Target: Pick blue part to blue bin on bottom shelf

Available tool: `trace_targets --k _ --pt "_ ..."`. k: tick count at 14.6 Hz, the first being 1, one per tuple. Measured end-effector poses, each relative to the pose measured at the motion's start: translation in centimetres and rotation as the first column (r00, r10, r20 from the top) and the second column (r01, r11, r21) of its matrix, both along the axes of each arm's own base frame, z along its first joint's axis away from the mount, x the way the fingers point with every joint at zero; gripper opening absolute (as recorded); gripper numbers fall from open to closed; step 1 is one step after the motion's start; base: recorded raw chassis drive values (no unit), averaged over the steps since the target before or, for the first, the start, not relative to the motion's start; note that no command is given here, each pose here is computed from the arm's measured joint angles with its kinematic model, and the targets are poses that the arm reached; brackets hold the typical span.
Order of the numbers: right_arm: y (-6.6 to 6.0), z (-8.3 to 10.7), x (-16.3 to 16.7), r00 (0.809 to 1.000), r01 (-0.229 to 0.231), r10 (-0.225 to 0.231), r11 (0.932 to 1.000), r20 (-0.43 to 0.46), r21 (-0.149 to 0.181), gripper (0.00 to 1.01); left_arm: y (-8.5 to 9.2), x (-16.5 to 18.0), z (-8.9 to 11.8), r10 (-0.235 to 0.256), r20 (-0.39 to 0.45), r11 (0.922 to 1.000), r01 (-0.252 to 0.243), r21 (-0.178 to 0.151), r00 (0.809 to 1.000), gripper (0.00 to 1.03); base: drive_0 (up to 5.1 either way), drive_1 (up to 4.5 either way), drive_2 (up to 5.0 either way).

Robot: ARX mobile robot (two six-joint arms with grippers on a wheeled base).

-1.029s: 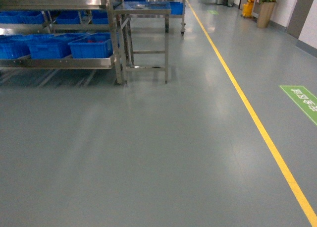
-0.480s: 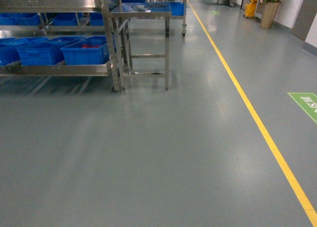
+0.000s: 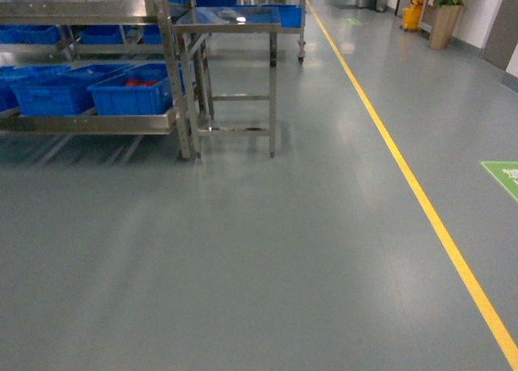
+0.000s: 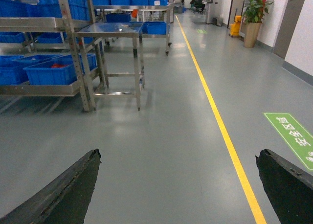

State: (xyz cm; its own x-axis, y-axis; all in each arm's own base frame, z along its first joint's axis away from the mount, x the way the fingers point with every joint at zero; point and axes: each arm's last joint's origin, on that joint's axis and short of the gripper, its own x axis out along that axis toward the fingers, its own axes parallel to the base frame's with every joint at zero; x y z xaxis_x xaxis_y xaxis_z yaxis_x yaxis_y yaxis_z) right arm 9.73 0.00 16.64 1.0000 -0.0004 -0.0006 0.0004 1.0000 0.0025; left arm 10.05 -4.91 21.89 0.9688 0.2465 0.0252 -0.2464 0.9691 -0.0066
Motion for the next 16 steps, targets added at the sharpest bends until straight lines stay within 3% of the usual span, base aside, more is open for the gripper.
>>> trace_targets --k 16 --pt "0.0 0.07 0.0 1.0 0.0 0.0 1.0 0.007 0.0 0.98 0.01 0.01 0.02 0.001 0.004 1.0 -0.001 -0.003 1.0 0.43 0.0 4.18 -4.2"
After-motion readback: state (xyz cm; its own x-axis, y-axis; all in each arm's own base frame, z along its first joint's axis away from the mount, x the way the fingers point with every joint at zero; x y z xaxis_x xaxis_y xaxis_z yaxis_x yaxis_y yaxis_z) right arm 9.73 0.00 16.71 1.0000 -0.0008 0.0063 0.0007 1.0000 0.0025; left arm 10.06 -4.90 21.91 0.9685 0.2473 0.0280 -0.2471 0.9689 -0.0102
